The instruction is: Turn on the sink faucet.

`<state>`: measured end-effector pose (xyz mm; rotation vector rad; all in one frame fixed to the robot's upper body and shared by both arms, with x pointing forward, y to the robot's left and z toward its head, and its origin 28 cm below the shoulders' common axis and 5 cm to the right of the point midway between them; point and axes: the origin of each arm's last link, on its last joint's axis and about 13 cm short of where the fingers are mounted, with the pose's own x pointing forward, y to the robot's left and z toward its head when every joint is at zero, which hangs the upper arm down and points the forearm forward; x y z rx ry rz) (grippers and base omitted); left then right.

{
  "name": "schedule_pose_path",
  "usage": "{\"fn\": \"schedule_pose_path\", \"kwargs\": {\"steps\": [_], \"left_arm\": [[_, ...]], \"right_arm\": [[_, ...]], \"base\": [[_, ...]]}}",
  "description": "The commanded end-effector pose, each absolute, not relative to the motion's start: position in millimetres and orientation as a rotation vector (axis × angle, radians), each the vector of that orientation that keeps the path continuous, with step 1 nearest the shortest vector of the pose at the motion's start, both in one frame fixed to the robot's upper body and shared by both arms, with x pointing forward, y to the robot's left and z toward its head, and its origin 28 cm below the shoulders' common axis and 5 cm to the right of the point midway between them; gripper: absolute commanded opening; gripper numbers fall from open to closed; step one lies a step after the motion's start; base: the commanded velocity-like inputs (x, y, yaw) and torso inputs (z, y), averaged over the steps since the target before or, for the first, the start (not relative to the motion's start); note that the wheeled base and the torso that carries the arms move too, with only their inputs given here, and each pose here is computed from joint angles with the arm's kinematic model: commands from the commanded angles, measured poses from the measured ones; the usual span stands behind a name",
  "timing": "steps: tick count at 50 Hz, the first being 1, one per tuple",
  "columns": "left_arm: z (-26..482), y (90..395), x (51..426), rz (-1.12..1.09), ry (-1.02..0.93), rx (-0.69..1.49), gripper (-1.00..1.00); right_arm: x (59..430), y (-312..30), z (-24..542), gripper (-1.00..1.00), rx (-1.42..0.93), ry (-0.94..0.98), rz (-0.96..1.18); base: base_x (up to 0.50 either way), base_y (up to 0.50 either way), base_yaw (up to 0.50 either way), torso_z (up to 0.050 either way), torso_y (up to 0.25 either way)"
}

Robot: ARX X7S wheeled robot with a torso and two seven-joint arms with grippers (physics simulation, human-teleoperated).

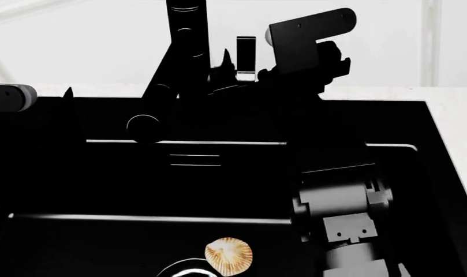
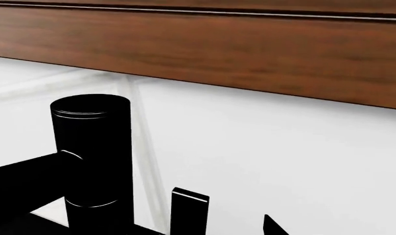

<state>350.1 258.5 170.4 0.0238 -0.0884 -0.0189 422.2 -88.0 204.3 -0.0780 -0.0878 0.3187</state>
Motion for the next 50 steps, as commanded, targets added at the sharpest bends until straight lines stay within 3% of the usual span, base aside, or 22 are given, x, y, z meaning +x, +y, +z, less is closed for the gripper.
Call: {"fn": "schedule_pose_path", "kwargs": {"steps": [1, 27, 43, 50], "left_arm": [[168.5, 260.3, 347.8, -0.018, -0.088, 0.027, 1.00], [163.3, 263.5, 346.9, -0.021, -0.087, 0.011, 1.00], [162.2, 264.1, 347.4, -0.008, -0.092, 0.006, 1.00], [163.0, 264.6, 346.7, -0.003, -0.092, -0.010, 1.00]], "right_arm": [[437.6, -84.9, 211.1, 1.00, -0.076, -0.046, 0.317], [437.2, -81.2, 214.9, 1.00, -0.048, 0.008, 0.302], [438.4, -77.0, 226.4, 1.00, -0.044, -0.011, 0.310], [439.8, -75.5, 238.9, 1.00, -0.049, -0.054, 0.313]], "base": [[0.00, 0.00, 0.00, 0.000, 0.000], [0.00, 0.00, 0.00, 0.000, 0.000], [0.00, 0.00, 0.00, 0.011, -0.234], [0.01, 0.00, 0.00, 0.000, 0.000]]}}
